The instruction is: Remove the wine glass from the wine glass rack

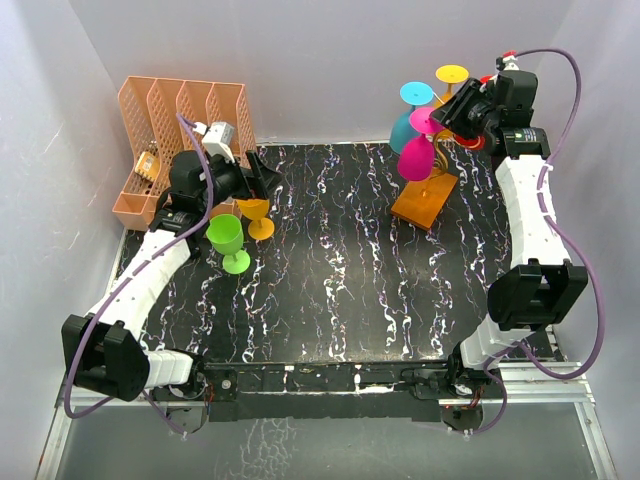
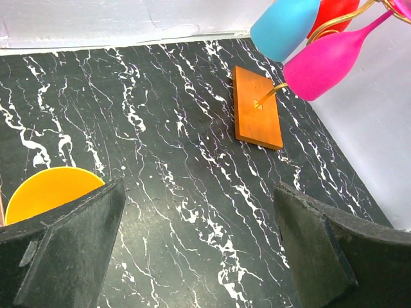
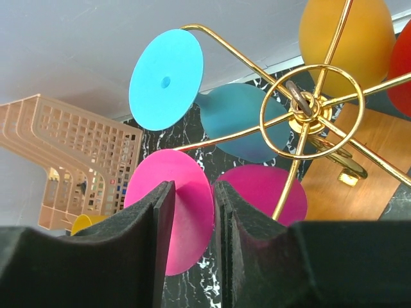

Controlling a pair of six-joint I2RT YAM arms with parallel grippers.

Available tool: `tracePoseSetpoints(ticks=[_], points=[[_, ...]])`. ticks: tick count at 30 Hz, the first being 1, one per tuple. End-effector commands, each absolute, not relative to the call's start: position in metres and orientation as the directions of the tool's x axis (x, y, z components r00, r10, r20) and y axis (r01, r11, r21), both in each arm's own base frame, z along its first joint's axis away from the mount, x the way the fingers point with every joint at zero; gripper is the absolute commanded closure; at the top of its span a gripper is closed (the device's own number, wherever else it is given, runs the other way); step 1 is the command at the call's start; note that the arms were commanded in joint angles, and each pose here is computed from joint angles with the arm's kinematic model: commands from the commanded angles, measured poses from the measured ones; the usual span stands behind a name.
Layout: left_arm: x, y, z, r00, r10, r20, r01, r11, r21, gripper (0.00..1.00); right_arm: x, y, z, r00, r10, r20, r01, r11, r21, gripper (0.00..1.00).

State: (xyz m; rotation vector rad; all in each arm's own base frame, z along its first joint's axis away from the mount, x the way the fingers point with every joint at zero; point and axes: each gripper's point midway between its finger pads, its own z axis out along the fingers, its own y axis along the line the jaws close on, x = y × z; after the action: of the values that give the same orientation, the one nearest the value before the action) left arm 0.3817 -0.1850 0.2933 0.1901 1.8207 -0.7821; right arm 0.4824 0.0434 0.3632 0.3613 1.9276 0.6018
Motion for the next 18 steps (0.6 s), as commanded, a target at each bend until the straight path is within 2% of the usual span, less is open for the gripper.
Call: tracePoseSetpoints(ticks=[1, 11, 18], points=[[0.386, -0.181, 0.308, -0.364, -0.264, -0.893, 0.494, 0.758, -0.426, 0.03, 0.479, 0.04, 0.381, -0.36, 0.572, -0.737, 0.002, 0.791, 0.612, 0.67], [0.393, -0.175, 0.302, -0.383, -0.281, -0.88, 0.467, 0.763, -0.447, 0.03, 0.467, 0.043, 0.405, -0.3, 0.717, -0.629, 0.005, 0.661, 0.75, 0.83], [0.395, -0.172, 0.3, -0.39, -0.296, -0.872, 0.459, 0.758, -0.463, 0.03, 0.463, 0.039, 0.416, -0.272, 0.786, -0.555, -0.017, 0.573, 0.819, 0.89]])
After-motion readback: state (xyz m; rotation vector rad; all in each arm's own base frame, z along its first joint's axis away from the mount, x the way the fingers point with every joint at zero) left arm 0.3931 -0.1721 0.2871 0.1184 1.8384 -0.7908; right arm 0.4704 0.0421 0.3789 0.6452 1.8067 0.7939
